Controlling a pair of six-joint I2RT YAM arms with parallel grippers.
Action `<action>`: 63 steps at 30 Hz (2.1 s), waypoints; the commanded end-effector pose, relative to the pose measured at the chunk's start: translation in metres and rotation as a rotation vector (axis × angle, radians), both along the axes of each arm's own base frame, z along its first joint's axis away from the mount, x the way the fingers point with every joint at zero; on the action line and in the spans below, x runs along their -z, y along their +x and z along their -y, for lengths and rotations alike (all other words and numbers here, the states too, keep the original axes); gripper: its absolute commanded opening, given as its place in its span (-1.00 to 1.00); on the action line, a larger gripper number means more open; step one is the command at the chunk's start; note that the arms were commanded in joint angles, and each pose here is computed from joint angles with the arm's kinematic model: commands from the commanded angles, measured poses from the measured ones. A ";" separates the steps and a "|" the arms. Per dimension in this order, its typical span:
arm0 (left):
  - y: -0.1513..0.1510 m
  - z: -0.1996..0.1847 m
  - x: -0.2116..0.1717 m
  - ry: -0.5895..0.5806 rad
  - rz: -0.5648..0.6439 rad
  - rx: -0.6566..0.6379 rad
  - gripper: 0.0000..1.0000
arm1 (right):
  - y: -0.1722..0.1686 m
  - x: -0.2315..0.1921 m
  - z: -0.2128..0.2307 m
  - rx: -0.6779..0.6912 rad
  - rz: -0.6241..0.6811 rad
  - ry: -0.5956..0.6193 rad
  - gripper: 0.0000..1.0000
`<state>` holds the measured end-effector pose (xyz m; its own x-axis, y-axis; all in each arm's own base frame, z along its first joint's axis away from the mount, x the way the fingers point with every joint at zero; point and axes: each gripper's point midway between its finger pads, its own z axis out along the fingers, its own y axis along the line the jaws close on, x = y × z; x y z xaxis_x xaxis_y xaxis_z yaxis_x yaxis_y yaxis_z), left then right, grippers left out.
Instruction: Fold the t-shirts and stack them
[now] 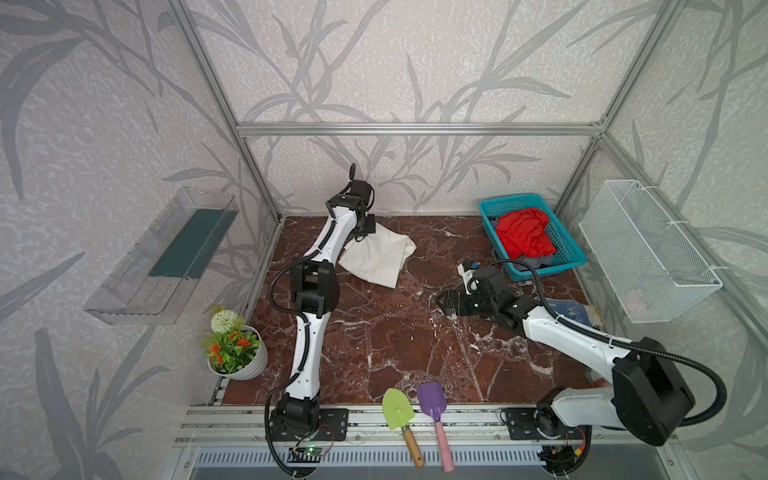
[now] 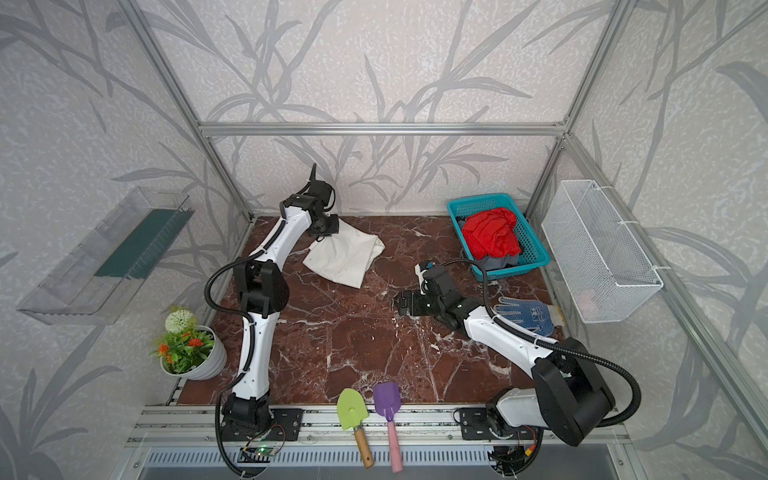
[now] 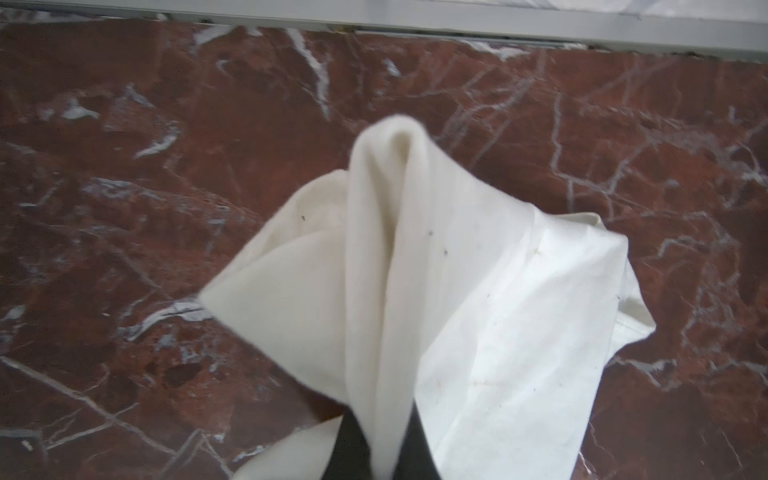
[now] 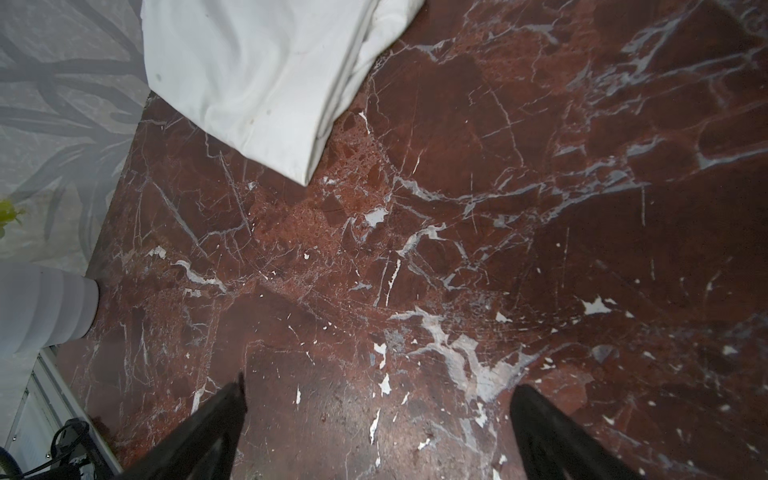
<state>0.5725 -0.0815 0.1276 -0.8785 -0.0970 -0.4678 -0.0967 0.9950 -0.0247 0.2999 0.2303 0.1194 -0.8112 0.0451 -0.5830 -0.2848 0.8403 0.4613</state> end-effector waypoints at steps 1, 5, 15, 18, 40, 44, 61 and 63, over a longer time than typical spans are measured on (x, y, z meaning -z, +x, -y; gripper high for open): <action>0.004 -0.040 -0.009 0.041 0.002 -0.068 -1.00 | -0.003 0.004 0.001 -0.002 -0.020 -0.002 0.99; 0.008 -0.080 -0.005 0.046 0.003 -0.137 -1.00 | -0.004 0.004 0.001 -0.001 -0.025 0.000 0.99; -0.011 -0.170 0.017 0.085 -0.055 -0.278 -1.00 | -0.005 0.005 0.006 0.010 -0.031 -0.015 0.99; -0.013 -0.183 0.014 0.081 -0.047 -0.307 -1.00 | -0.004 0.002 0.010 0.017 -0.025 -0.020 0.98; -0.056 -0.143 -0.012 -0.162 0.069 -0.337 0.16 | -0.005 0.002 0.053 0.113 -0.055 -0.001 0.99; -0.102 -0.114 -0.024 -0.268 0.146 -0.310 0.29 | -0.003 0.000 0.093 0.201 -0.031 -0.061 0.98; -0.271 -0.121 -0.024 0.150 0.373 -0.383 0.99 | -0.022 -0.028 0.211 0.608 0.415 -0.231 0.99; -0.280 -0.140 -0.026 0.256 0.437 -0.438 0.99 | -0.018 -0.046 0.222 0.695 0.630 -0.173 0.99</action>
